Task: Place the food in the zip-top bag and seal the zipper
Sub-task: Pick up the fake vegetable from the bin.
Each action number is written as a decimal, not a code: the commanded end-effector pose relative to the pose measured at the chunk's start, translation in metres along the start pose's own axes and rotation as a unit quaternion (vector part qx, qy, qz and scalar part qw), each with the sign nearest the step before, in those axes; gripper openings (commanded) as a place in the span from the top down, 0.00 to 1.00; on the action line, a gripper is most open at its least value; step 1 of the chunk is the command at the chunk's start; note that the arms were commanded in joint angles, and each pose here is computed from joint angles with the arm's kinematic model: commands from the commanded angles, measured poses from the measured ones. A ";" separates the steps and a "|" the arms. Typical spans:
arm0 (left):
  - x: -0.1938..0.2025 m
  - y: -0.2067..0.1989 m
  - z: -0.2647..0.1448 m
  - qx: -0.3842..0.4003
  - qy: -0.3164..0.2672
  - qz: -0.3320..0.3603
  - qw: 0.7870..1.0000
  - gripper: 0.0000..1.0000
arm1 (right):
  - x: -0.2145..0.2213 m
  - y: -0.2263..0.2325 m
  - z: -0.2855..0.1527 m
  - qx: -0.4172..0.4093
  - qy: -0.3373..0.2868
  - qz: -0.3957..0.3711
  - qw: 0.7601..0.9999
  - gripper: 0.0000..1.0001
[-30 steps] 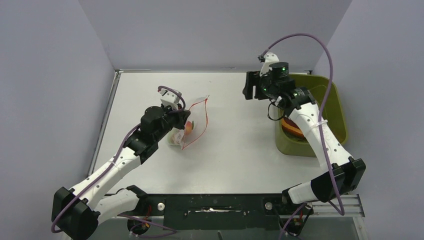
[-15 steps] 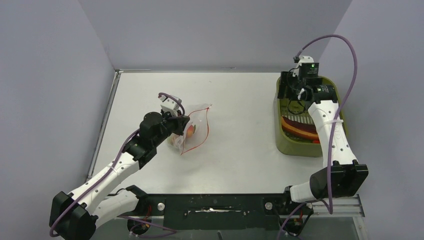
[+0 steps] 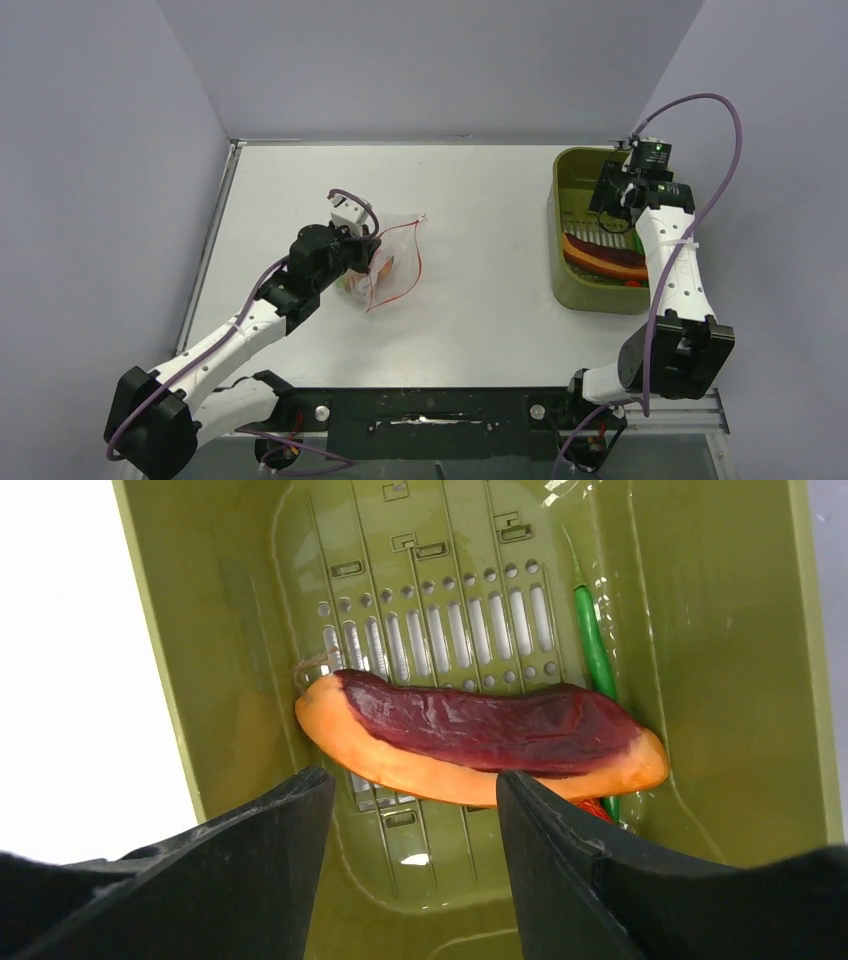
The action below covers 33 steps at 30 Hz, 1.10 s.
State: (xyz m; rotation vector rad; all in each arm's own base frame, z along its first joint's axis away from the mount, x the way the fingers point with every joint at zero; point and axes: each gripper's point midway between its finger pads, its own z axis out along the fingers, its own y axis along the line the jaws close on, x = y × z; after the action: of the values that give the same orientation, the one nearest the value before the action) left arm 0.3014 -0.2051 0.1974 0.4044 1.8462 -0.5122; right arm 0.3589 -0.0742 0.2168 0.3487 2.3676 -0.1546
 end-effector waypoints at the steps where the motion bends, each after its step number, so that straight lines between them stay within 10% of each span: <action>1: -0.026 0.000 0.008 -0.005 -0.054 -0.006 0.998 1.00 | -0.011 -0.011 0.013 0.017 -0.023 0.027 0.999 0.38; 15: -0.037 0.013 0.038 -0.057 -0.030 -0.055 0.996 1.00 | 0.044 -0.016 0.073 0.011 0.062 0.083 0.995 0.44; 33: 0.000 0.016 0.040 -0.079 0.029 -0.104 0.991 1.00 | 0.050 0.001 0.086 -0.066 0.021 -0.053 0.996 0.33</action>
State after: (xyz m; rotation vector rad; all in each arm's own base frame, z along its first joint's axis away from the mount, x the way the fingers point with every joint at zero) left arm 0.3380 -0.2120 0.1696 0.1133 1.9978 -0.5039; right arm 0.3547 -0.0721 0.0827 0.3173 2.5585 0.0373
